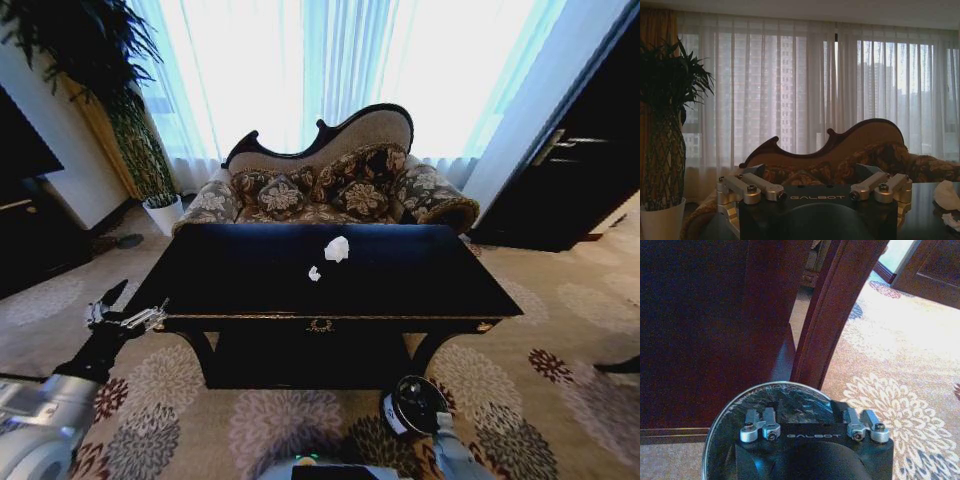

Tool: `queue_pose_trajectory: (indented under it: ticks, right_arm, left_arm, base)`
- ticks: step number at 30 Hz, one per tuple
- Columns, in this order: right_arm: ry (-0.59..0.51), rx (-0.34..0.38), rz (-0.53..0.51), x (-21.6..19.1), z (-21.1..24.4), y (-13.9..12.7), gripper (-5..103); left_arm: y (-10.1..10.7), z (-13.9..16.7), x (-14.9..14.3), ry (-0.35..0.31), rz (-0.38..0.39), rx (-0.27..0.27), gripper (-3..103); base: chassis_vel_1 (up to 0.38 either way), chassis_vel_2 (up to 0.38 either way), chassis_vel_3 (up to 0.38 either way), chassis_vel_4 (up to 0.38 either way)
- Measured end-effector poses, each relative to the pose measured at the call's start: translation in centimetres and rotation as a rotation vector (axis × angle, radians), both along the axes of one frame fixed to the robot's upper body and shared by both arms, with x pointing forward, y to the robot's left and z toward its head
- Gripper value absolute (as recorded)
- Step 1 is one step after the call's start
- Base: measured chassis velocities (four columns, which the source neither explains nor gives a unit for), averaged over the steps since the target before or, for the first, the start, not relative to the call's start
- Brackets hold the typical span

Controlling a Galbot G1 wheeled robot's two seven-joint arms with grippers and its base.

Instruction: Move to the front of the table and place the trash on the table into the trash bin.

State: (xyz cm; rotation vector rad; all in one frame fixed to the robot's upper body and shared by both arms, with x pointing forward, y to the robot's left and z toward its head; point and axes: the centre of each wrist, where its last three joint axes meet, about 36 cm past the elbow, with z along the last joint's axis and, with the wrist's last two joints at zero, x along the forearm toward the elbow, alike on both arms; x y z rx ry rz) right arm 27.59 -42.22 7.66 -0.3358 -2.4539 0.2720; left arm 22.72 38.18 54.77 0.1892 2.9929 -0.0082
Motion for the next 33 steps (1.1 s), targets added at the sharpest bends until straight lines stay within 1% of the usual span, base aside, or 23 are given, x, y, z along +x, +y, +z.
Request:
queue_pose_trajectory:
  ticks: [1,3,4,7,8,9,10,11,12,15,16,19,20,21,25,26,29,30,33]
  right_arm:
    - [-0.001,0.001,0.000,-0.1,0.0,0.0,60]
    - [-0.007,0.009,0.000,-0.3,0.1,0.2,71]
    - [-0.007,0.009,0.000,-0.3,0.1,0.2,71]
    - [-0.029,0.037,0.007,-0.6,0.4,1.0,86]
    - [-0.029,0.037,0.007,-0.6,0.4,1.0,86]
    - [-0.041,0.049,0.012,-0.8,0.6,1.5,91]
    - [-0.046,0.055,0.013,-0.9,0.6,1.6,91]
    - [-0.056,0.068,0.015,-1.2,0.8,2.1,97]
    - [-0.056,0.068,0.015,-1.2,0.8,2.1,97]
    - [-0.105,0.136,0.009,-2.8,1.7,4.3,100]
    - [-0.105,0.136,0.009,-2.8,1.7,4.3,100]
    - [-0.151,0.208,0.012,-5.0,2.8,6.8,100]
    - [-0.173,0.222,0.011,-5.5,3.2,7.3,100]
    - [-0.173,0.222,0.011,-5.5,3.2,7.3,100]
    - [-0.272,0.250,0.018,-7.4,5.3,7.9,100]
    - [-0.272,0.250,0.018,-7.4,5.3,7.9,100]
    - [-0.357,0.301,0.013,-9.3,7.3,8.8,100]
    - [-0.357,0.301,0.013,-9.3,7.3,8.8,100]
    - [-0.419,0.331,0.020,-10.9,9.0,9.8,100]
  left_arm:
    - [0.0,0.0,0.0,0.000,0.000,0.000,100]
    - [0.0,0.0,0.0,0.000,0.000,0.000,100]
    - [0.0,0.0,0.0,0.000,0.000,0.000,100]
    - [0.0,0.0,0.0,0.000,0.000,0.000,100]
    - [0.0,0.0,0.0,0.000,0.000,0.000,100]
    - [0.0,0.0,0.0,0.000,0.000,0.000,100]
    - [0.0,0.0,0.0,0.000,0.000,0.000,100]
    - [0.0,0.0,0.0,0.000,0.000,0.000,100]
    - [0.0,0.0,0.0,0.000,0.000,0.000,100]
    - [0.0,0.0,0.0,0.000,0.000,0.000,100]
    - [0.0,0.0,0.0,0.000,0.000,0.000,100]
    - [0.0,0.0,0.0,0.000,0.000,0.000,100]
    - [0.0,0.0,0.0,0.000,0.000,0.000,100]
    - [0.0,0.0,0.0,0.000,0.000,0.000,100]
    - [0.0,0.0,0.0,0.000,0.000,0.000,100]
    - [0.0,0.0,0.0,0.000,0.000,0.000,100]
    - [0.0,0.0,0.0,0.000,0.000,0.000,100]
    - [0.0,0.0,0.0,0.000,0.000,0.000,100]
    - [0.0,0.0,0.0,0.000,0.000,0.000,100]
  base:
    - [0.000,0.000,0.000,0.000]
    - [0.000,0.000,0.000,0.000]
    - [0.000,0.000,0.000,0.000]
    - [0.000,0.000,0.000,0.000]
    - [0.000,0.000,0.000,0.000]
    - [0.000,0.000,0.000,0.000]
    - [0.000,0.000,0.000,0.000]
    - [0.000,0.000,0.000,0.000]
    - [0.000,0.000,0.000,0.000]
    - [0.000,0.000,0.000,0.000]
    - [0.000,0.000,0.000,0.000]
    - [0.000,0.000,0.000,0.000]
    - [0.000,0.000,0.000,0.000]
    - [0.000,0.000,0.000,0.000]
    - [0.000,0.000,0.000,0.000]
    - [0.000,0.000,0.000,0.000]
    - [0.000,0.000,0.000,0.000]
    - [0.000,0.000,0.000,0.000]
    - [0.000,0.000,0.000,0.000]
